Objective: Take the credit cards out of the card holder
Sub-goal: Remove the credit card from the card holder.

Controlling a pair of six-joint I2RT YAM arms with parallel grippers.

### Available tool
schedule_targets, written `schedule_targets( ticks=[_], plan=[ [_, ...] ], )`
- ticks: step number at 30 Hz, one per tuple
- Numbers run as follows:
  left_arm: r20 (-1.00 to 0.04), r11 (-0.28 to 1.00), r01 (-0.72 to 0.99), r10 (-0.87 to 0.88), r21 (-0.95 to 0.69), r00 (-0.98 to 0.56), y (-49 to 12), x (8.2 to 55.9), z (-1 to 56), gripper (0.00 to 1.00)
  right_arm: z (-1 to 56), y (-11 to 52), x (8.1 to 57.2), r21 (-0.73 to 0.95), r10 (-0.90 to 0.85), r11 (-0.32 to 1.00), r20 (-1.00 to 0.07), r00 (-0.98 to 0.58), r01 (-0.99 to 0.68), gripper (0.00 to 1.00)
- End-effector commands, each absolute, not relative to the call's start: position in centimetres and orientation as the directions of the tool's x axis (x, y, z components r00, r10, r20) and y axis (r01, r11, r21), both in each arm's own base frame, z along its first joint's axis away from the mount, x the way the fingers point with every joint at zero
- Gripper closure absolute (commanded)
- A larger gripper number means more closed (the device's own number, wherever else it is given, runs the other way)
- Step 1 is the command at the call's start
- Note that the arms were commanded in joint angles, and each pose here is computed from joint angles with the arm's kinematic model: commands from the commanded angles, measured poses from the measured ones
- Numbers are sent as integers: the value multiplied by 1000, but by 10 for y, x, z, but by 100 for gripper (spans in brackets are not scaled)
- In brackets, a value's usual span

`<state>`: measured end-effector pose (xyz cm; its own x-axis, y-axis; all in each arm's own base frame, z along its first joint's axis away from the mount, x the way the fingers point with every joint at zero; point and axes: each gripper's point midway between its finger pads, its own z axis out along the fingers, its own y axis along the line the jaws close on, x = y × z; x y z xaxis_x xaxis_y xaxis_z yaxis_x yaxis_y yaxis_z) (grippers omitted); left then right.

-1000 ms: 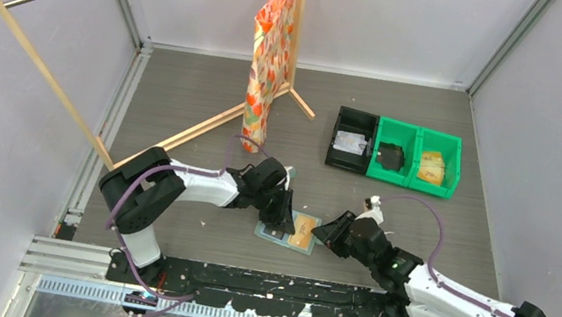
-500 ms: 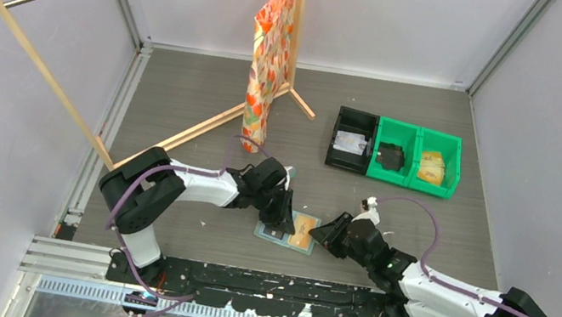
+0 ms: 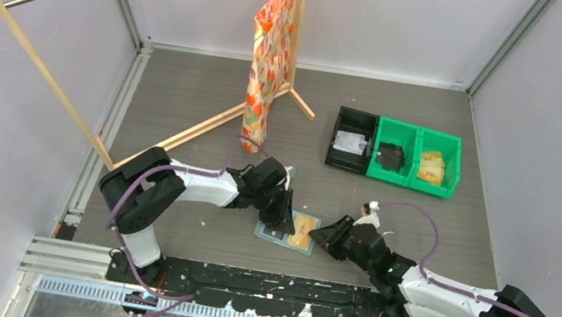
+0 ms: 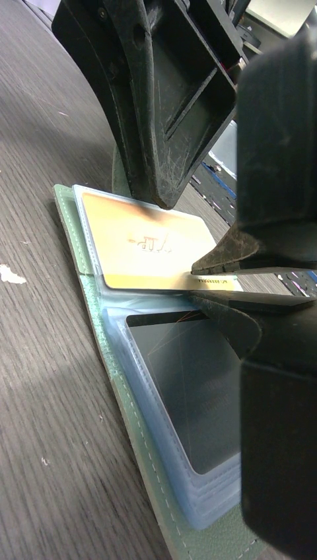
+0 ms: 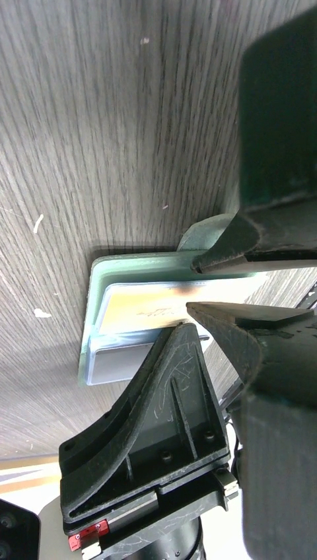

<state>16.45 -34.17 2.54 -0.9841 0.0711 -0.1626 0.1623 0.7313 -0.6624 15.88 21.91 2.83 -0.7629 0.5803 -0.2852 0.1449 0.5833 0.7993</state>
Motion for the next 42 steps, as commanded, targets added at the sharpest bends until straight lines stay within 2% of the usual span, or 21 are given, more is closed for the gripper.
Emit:
schedule_targets(
  ticks=[1,7,26,36,42],
  plan=[
    [-154,740,160,77,-653,-985,-340,164,18,84,40,224,165,838,608,531,-272,-746,127,74],
    [-171,727,169,71,-665,-983,-343,167,22,84,52,226,169,873,636,474,-251,-730,113,74],
    [-173,725,167,68,-668,-983,-342,166,23,84,29,221,161,835,591,534,-257,-765,132,78],
    [-171,726,166,68,-667,-983,-342,166,22,84,36,224,165,853,611,506,-247,-753,131,81],
    [-173,724,168,68,-669,-983,-343,167,23,84,45,220,166,861,621,496,-261,-739,113,92]
  ],
)
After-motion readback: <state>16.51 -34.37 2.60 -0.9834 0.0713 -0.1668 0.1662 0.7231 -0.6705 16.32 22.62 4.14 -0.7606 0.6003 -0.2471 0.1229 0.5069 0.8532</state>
